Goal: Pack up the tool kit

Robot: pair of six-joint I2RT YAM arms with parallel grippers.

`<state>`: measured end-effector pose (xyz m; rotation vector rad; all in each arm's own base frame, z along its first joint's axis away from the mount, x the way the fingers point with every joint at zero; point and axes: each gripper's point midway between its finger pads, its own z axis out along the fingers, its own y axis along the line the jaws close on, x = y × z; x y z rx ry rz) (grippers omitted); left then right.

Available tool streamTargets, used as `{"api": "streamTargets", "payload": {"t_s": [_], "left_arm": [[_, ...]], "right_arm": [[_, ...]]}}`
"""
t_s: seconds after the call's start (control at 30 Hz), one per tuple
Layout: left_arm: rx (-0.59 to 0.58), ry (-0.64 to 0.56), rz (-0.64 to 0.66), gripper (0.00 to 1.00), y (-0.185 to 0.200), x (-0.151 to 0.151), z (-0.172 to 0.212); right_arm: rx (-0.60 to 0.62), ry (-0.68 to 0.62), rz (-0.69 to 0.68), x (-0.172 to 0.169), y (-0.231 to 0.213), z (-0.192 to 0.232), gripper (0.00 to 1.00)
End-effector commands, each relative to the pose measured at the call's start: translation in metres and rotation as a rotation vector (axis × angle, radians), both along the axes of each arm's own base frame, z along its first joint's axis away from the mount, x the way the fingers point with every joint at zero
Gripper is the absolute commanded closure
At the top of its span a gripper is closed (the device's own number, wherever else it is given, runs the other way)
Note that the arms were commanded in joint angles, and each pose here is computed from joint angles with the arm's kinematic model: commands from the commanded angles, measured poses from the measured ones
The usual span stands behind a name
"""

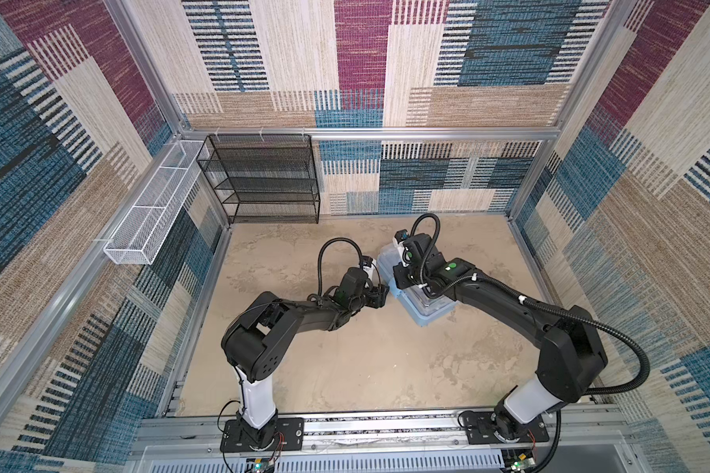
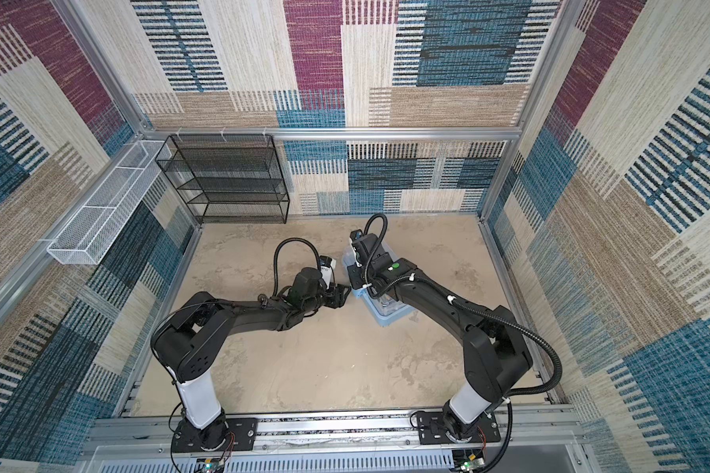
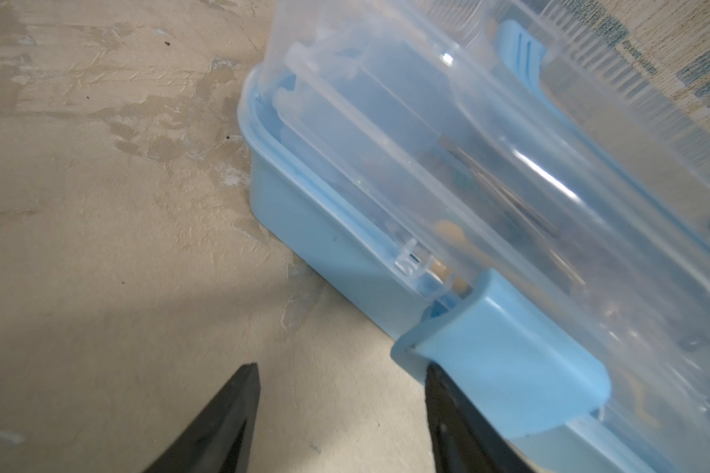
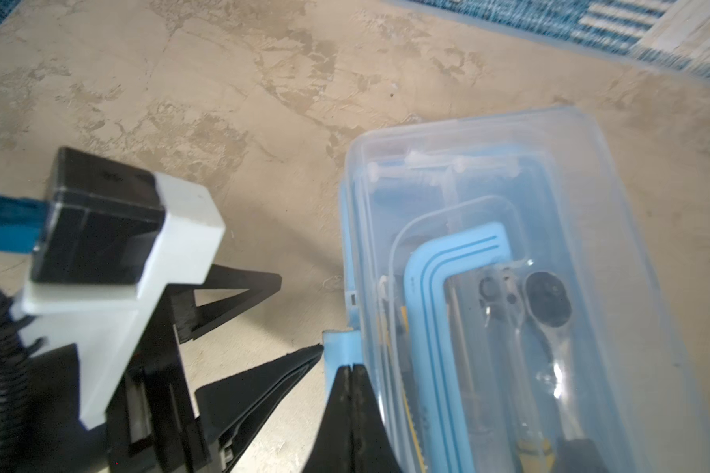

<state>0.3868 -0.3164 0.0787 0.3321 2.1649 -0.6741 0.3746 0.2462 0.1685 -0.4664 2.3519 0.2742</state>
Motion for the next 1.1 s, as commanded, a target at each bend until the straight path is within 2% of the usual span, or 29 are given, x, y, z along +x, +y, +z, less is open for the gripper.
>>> {"api": "streamTargets", "payload": {"t_s": [0.0,0.6,0.8,1.07], "left_arm": [[-0.026,-0.012,-0.001,0.33,-0.004,0.003,0.006],[-0.046,-0.014,0.004,0.33,-0.009,0.008,0.012],[-0.063,-0.014,0.004,0.32,-0.011,0.009,0.015],[-0.075,-0.014,0.002,0.33,-0.013,0.010,0.018]], "right_arm": [[0.050,0.039,0.042,-0.008,0.014,-0.011,0.97],[-0.016,0.073,-0.012,-0.011,0.001,-0.036,1.00],[0.011,0.061,-0.019,-0.011,0.002,-0.029,1.00],[0.092,0.002,-0.028,-0.012,0.004,0.002,1.00]]}}
